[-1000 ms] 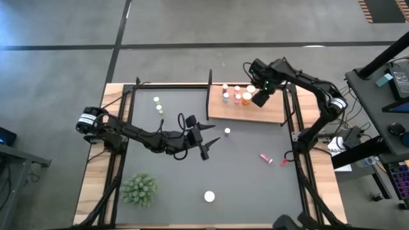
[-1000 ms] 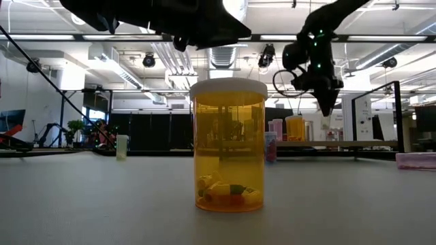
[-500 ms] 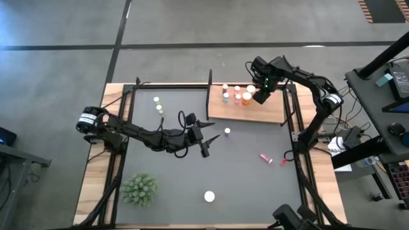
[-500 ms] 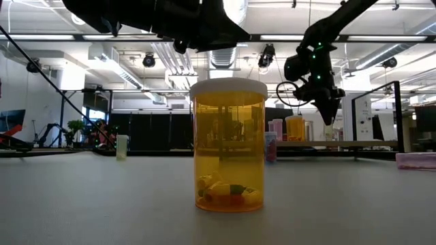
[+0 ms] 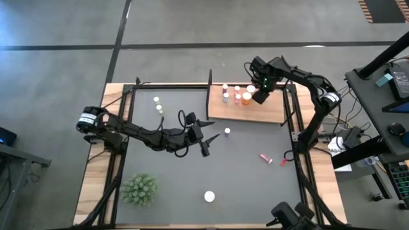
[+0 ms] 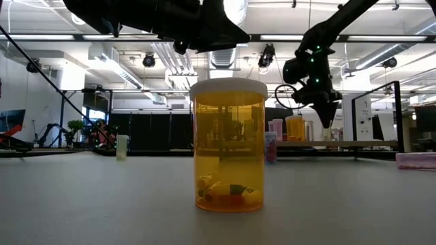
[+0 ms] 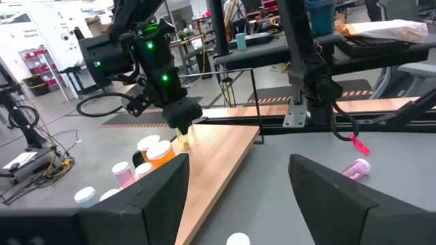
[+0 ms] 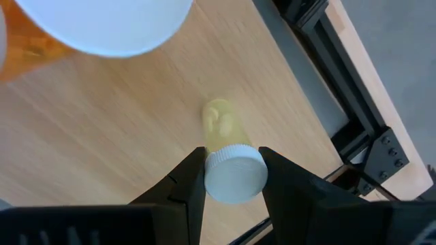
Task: Pick and place medicine bottles onto shelf by color
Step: Put the bottom yellow pill bottle on the shelf
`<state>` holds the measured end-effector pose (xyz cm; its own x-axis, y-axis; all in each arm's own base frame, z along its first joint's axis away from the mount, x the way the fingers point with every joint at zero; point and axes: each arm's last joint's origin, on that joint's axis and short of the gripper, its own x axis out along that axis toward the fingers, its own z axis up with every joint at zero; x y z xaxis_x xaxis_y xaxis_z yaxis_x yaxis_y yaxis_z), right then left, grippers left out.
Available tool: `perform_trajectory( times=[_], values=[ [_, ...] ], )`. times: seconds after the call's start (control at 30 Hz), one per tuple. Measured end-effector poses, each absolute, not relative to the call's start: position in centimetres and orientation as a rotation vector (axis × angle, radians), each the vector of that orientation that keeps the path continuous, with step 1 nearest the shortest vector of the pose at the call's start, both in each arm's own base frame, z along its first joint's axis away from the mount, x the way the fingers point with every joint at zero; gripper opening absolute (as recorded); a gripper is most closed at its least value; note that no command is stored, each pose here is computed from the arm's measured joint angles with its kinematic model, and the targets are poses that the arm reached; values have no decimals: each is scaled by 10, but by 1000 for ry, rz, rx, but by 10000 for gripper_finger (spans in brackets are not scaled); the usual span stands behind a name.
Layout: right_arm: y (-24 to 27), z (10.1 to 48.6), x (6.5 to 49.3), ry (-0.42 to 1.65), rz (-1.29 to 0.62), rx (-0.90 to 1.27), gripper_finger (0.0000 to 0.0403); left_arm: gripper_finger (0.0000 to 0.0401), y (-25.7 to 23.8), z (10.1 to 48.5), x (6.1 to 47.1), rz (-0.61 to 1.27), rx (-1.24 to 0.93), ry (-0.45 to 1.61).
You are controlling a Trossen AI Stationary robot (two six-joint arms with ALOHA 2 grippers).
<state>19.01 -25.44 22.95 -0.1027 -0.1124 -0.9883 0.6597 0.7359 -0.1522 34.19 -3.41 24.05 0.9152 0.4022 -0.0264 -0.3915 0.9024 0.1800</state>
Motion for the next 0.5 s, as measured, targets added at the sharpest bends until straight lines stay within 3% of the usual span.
perform_trajectory(
  times=[0.5],
  values=[
    [-258, 230, 192, 1512, -707, 449, 136, 235, -34, 240, 342, 410, 173, 63]
  ],
)
